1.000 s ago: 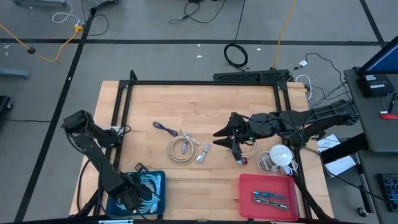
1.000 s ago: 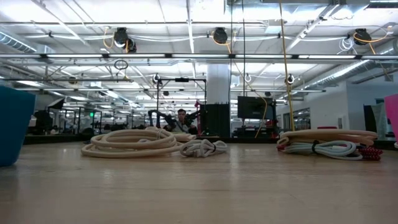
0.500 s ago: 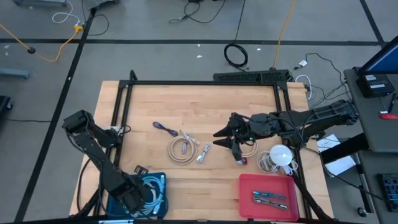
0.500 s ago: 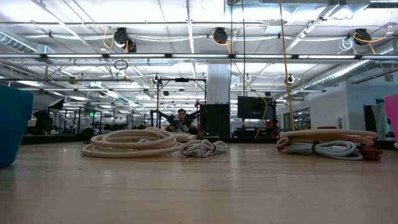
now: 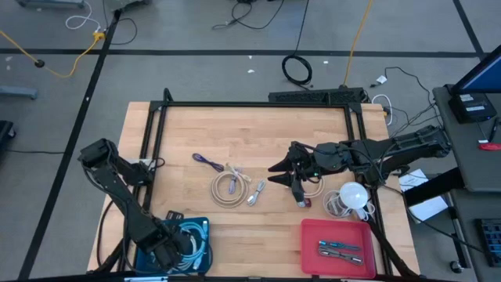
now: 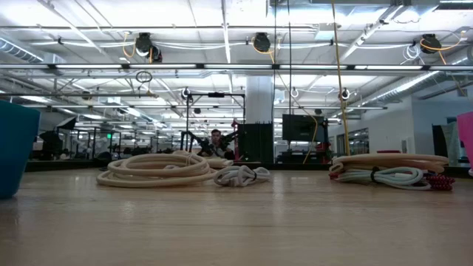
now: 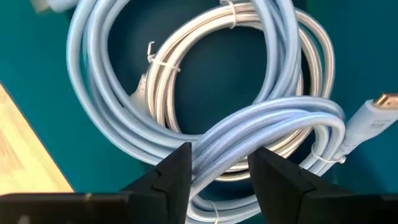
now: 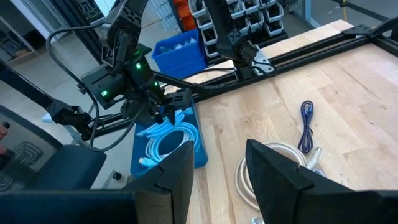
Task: Pick & Place USB Port
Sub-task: Put the blue HDMI cable into the blue bin
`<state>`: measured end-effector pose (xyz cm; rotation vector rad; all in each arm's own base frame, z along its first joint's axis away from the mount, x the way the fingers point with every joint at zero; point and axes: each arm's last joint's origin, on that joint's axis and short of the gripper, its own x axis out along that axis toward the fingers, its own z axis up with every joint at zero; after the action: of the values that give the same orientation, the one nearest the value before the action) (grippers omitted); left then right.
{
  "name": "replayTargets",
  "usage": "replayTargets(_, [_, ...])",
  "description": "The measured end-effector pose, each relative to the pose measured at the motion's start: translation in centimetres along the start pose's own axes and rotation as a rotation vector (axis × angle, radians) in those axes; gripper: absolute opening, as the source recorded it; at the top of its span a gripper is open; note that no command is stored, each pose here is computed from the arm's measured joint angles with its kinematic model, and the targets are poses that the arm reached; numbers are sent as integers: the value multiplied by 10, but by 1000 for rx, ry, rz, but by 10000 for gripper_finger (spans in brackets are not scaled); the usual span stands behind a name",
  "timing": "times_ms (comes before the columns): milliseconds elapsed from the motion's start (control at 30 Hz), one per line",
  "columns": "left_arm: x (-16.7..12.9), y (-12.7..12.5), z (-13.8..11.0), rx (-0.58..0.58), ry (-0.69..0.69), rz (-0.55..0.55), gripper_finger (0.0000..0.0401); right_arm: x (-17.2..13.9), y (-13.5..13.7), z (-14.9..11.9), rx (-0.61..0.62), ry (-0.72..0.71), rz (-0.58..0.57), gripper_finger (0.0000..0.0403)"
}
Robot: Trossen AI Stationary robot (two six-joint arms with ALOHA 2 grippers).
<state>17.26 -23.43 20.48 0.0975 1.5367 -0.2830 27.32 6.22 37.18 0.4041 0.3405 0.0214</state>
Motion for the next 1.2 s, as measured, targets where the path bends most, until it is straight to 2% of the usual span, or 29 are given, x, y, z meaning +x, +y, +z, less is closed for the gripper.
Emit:
replayTargets(233, [-1,4,1,-169,73,-56,204,0,0,0,0,0,0,137])
replayTargets(467, [-1,5,-1,-235,100,-45,227,0,0,0,-3,0,0,137])
replayTargets(733, [-2,17,6,-573,175,-74,228,0,0,0,-3,1,1,137])
replayTargets(1000, [-3,20,18,-899,152,-125,228,0,0,0,-1,2,2,137])
replayTargets(1100, [-3,20,19,-959,133,-122,228,0,0,0,6,4,6,137])
replayTargets(1200, [-3,20,18,-968,134,-109,228,0,0,0,8,4,6,137])
